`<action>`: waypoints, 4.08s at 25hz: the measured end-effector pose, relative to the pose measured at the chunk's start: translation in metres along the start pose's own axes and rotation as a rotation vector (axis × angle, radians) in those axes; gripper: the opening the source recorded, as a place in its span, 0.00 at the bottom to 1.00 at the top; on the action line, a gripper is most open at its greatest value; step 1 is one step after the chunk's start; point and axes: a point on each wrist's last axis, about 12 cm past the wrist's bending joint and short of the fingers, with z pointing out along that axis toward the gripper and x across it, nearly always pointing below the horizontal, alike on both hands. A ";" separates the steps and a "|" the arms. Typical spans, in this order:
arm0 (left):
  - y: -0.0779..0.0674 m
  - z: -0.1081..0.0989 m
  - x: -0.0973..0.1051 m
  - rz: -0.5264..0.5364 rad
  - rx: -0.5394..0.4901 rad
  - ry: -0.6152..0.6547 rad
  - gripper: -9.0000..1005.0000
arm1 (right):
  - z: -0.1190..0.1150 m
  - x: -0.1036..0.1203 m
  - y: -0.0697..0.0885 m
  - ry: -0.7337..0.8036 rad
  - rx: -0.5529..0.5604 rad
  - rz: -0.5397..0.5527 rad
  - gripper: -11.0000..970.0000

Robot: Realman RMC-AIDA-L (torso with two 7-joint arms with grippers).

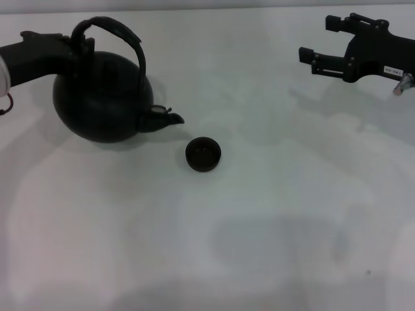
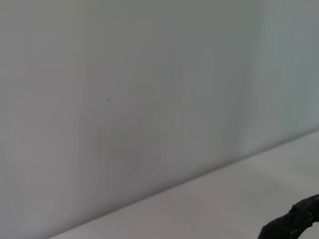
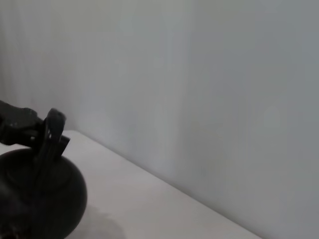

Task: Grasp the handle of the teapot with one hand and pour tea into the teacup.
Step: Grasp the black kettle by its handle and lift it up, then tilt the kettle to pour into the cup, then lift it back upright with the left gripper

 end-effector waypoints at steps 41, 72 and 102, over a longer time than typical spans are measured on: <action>-0.055 0.031 -0.069 0.410 -0.078 0.237 0.14 | -0.007 0.004 -0.003 -0.033 0.036 0.011 0.88; -0.095 0.057 -0.088 0.620 -0.058 0.312 0.13 | -0.009 0.010 -0.005 -0.042 0.060 0.022 0.87; -0.099 0.057 -0.094 0.646 -0.047 0.329 0.13 | -0.014 0.014 -0.009 -0.035 0.094 0.037 0.87</action>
